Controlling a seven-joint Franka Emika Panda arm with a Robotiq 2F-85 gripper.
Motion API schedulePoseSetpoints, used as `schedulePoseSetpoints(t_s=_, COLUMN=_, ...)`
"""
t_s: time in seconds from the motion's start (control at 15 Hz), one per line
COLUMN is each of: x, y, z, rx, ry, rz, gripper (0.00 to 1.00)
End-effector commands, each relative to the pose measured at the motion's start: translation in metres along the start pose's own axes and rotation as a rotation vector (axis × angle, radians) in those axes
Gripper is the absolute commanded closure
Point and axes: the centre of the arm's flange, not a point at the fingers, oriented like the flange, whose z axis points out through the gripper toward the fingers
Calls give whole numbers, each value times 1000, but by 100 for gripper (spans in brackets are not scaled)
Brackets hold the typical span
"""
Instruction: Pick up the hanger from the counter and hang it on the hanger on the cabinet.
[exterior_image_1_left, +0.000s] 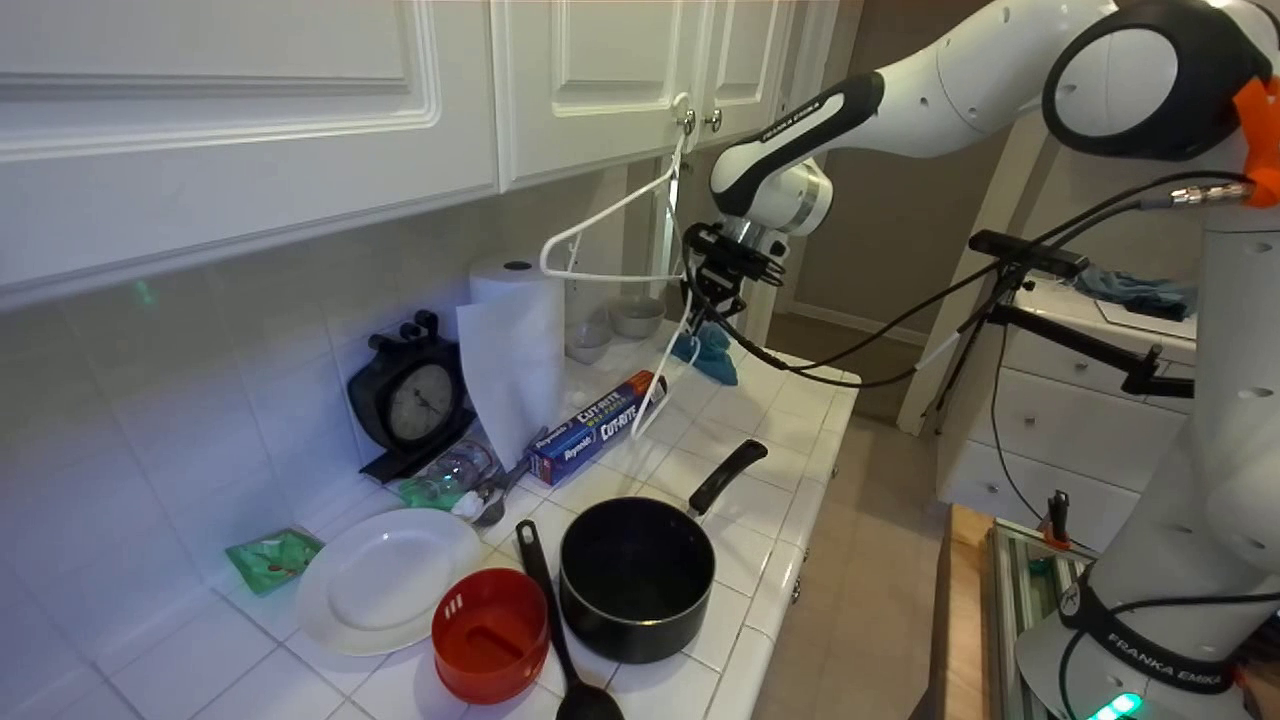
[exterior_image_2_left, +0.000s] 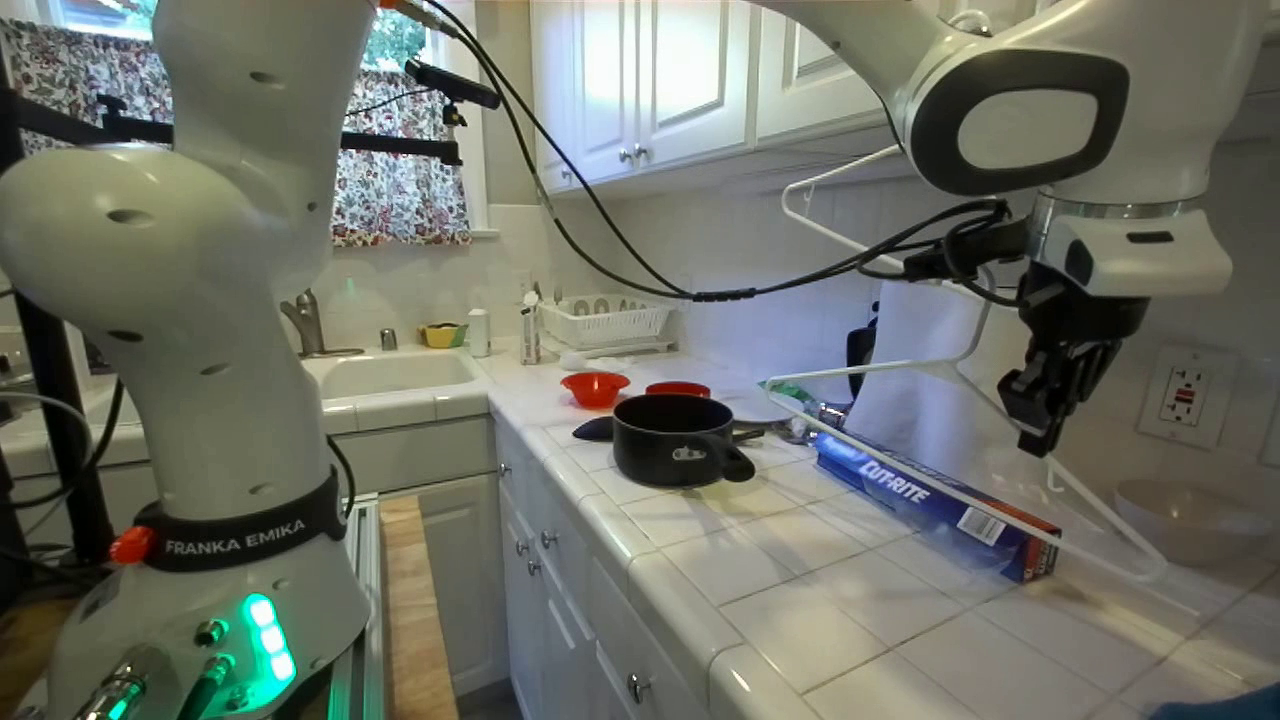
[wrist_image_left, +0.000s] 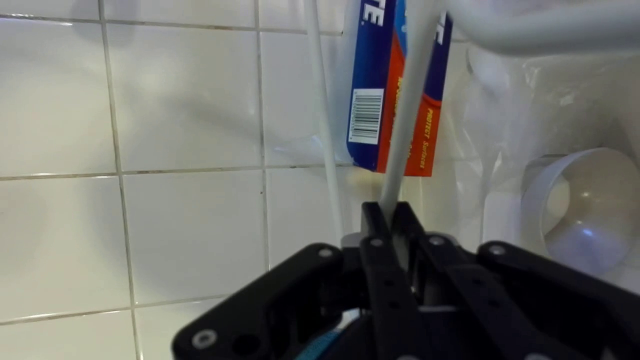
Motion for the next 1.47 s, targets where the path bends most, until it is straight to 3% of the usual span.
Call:
schedulePoseSetpoints(t_s=0.0, x=-14, y=4, z=-9, rx=-15, ry=-2, rz=54, gripper=94)
schedulePoseSetpoints(t_s=0.53, x=-29, y=3, z=-26, rx=-16, ry=-29, rz=206, gripper=94)
schedulePoseSetpoints(t_s=1.4, x=-49, y=-6, z=-14, rx=-134, ry=10, rz=418, gripper=94)
